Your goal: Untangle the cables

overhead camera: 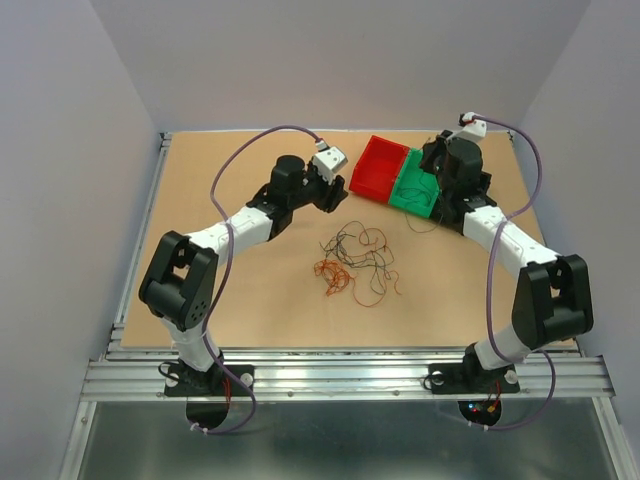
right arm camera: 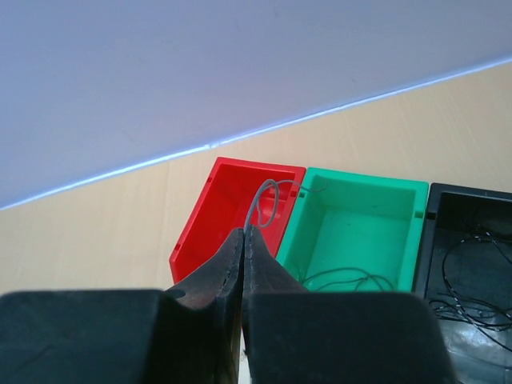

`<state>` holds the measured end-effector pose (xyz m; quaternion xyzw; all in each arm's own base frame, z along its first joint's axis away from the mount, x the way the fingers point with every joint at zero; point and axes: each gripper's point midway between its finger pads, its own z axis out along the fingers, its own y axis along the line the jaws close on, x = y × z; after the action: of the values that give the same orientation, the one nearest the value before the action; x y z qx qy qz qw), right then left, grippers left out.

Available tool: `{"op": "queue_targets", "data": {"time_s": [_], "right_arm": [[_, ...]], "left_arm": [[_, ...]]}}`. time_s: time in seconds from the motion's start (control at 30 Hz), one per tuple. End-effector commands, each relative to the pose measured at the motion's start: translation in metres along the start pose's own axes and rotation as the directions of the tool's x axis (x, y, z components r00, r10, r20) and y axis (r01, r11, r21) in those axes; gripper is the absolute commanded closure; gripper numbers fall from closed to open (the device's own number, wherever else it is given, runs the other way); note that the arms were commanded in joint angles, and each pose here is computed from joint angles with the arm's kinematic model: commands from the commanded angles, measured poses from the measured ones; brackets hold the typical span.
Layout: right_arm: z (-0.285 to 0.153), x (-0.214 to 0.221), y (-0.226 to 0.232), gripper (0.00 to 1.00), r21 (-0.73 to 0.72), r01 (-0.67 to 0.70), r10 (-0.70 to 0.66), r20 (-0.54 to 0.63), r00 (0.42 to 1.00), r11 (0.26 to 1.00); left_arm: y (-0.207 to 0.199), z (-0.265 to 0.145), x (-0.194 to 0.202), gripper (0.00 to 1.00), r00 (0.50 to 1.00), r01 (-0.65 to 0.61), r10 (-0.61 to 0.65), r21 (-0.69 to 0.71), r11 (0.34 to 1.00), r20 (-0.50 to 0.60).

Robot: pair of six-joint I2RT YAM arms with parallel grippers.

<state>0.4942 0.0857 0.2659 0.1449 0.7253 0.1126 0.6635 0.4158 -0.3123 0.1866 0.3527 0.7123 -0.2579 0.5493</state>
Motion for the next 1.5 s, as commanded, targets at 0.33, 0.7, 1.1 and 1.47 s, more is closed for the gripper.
{"op": "queue_targets", "data": {"time_s": [0.33, 0.7, 1.1, 1.47], "right_arm": [[-0.032, -0.011, 0.007, 1.0, -0.062, -0.04, 0.043, 0.037, 0.998, 0.997], [-0.005, 0.048, -0.03, 0.99, 0.152, -0.022, 0.044, -0.143, 0.989, 0.988], [0.028, 0.047, -0.045, 0.99, 0.282, 0.063, -0.015, -0.168, 0.986, 0.957], [0.097, 0.108, -0.048, 0.99, 0.308, 0.184, -0.069, -0.349, 0.935, 0.934]], "left_arm": [[-0.019, -0.012, -0.034, 0.42, 0.994, -0.082, 0.082, -0.003, 0.997, 0.073], [-0.048, -0.003, -0.023, 0.41, 0.988, -0.15, 0.148, 0.046, 0.988, 0.046], [-0.061, 0.002, -0.018, 0.41, 0.982, -0.186, 0.185, 0.055, 0.981, 0.02], [-0.055, 0.008, -0.013, 0.41, 0.981, -0.194, 0.194, 0.022, 0.981, -0.003]]}}
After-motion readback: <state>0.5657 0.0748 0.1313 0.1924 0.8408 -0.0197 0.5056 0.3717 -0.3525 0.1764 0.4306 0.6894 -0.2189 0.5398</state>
